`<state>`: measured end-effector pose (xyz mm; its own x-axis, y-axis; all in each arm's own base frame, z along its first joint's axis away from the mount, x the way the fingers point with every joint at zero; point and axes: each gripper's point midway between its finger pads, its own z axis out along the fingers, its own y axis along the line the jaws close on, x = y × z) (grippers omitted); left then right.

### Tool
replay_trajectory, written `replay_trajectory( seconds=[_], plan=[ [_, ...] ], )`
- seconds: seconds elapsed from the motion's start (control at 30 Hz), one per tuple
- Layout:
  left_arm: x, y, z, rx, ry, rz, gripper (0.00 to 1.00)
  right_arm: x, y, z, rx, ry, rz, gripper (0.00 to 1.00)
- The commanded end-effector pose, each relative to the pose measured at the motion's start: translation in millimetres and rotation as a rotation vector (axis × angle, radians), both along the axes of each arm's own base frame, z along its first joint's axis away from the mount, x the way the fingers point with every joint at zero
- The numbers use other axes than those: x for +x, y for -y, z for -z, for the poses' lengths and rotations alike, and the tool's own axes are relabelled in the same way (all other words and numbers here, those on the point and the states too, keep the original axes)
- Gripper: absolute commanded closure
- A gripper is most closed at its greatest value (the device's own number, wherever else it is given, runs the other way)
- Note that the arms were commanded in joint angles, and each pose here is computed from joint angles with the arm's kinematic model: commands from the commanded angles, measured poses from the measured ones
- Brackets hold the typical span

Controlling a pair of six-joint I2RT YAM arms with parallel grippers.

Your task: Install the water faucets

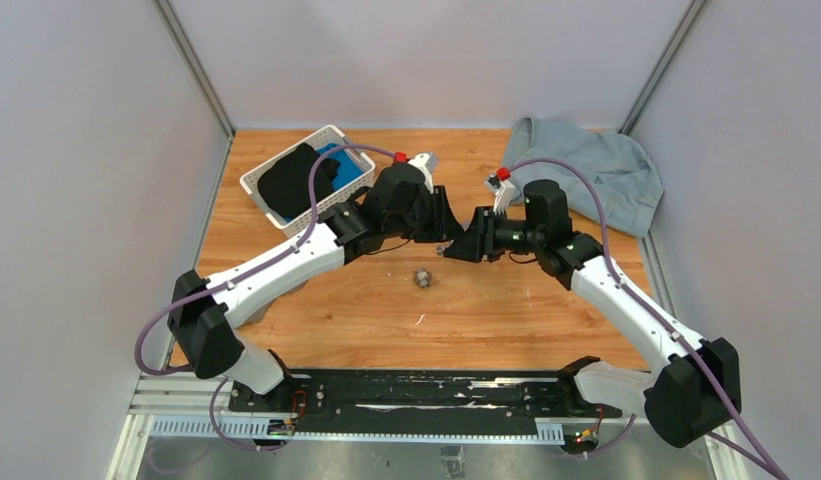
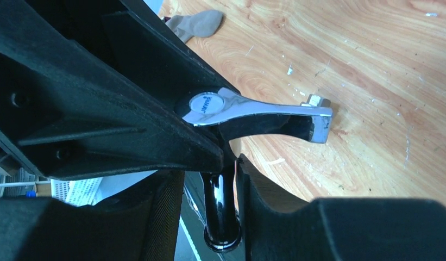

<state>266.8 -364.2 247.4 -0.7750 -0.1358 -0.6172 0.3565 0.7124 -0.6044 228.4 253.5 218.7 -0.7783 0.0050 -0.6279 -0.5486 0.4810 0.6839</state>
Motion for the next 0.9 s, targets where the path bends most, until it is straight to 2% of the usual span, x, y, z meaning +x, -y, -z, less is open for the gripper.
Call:
replay_trajectory(
  seconds=[0.0,0.23,0.4,0.5,0.6,0.73,0.8,0.87],
  plan=[
    [0.9,-3.6,-22.5,-0.047,0.038,-0.023,1.0,5.7,-6.9,-3.6,0.027,0.027,0.016,0.63],
    [-0.3,-8.1,-22.4,-0.051,0.038,-0.04,1.0,4.6,-13.6,-1.7,0.035,0.011,-0.017,0.67],
    [-1.1,-7.1,-21.8,-0.053,0.035,-0.033,1.0,2.4,-16.8,-1.7,0.035,0.014,-0.022,0.62],
    [-1.4,-5.5,-21.2,-0.054,0.031,-0.026,1.0,2.6,-17.4,-2.1,0.038,0.015,-0.015,0.63],
    [-2.0,-4.6,-23.8,-0.064,0.031,-0.025,1.0,3.7,-19.1,-2.0,0.047,0.011,-0.011,0.7],
    [-2.7,-5.1,-23.4,-0.064,0.03,-0.023,1.0,5.0,-19.0,2.4,0.046,-0.005,0.008,0.86],
    [-3.2,-5.7,-22.8,-0.063,0.028,-0.024,1.0,6.5,-17.4,4.0,0.042,-0.01,0.027,0.98],
    [-3.4,-6.0,-23.0,-0.064,0.029,-0.025,1.0,8.6,-14.5,5.1,0.036,-0.007,0.057,1.0]
  ],
)
